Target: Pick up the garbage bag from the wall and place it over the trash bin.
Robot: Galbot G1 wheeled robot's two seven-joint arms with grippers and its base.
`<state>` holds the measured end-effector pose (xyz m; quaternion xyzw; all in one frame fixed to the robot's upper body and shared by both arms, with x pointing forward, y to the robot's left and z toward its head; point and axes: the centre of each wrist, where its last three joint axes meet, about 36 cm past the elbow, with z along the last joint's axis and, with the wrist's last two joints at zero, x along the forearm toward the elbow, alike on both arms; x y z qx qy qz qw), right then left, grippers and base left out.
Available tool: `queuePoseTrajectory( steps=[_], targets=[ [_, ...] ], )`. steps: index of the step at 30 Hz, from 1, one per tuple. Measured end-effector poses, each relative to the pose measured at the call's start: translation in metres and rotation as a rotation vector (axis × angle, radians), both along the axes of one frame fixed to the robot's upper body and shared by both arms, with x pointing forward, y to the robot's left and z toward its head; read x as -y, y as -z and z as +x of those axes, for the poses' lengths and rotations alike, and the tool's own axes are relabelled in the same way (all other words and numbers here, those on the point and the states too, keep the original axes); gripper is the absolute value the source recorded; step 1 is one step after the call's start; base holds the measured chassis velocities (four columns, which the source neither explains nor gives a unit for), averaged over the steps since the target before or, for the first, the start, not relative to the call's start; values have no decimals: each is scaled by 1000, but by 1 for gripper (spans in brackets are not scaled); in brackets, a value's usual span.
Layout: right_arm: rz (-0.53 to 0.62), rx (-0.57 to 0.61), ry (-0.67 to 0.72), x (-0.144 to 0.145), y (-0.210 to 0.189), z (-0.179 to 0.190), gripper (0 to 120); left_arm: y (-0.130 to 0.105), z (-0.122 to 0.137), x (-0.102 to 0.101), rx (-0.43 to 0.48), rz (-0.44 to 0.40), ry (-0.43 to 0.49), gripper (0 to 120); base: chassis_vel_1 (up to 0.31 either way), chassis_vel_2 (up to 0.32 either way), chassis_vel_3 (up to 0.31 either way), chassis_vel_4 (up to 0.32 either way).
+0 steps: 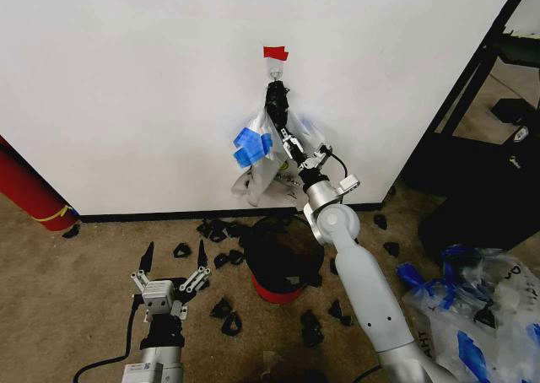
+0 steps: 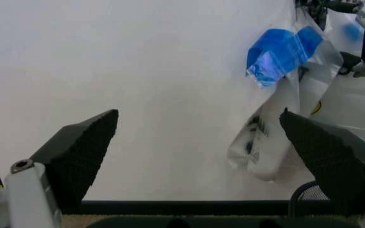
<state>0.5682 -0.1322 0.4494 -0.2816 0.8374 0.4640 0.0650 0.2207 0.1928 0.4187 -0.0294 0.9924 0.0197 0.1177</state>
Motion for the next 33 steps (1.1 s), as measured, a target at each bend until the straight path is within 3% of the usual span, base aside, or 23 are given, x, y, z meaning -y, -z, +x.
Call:
queuePoseTrajectory(
  steps=[3,29,33],
  targets=[
    [5,-2,-2,-2,-1,2,94,0,-1,0,-1,-1,0,100,0,0,0,0],
    [12,-8,-9,-10,-8,12,2,-6,-6,2,8,-6,-6,100,0,0,0,0],
    [10,-5,-6,-9,-8,11,0,-6,-6,2,9,-6,-6,100,0,0,0,0]
  ],
)
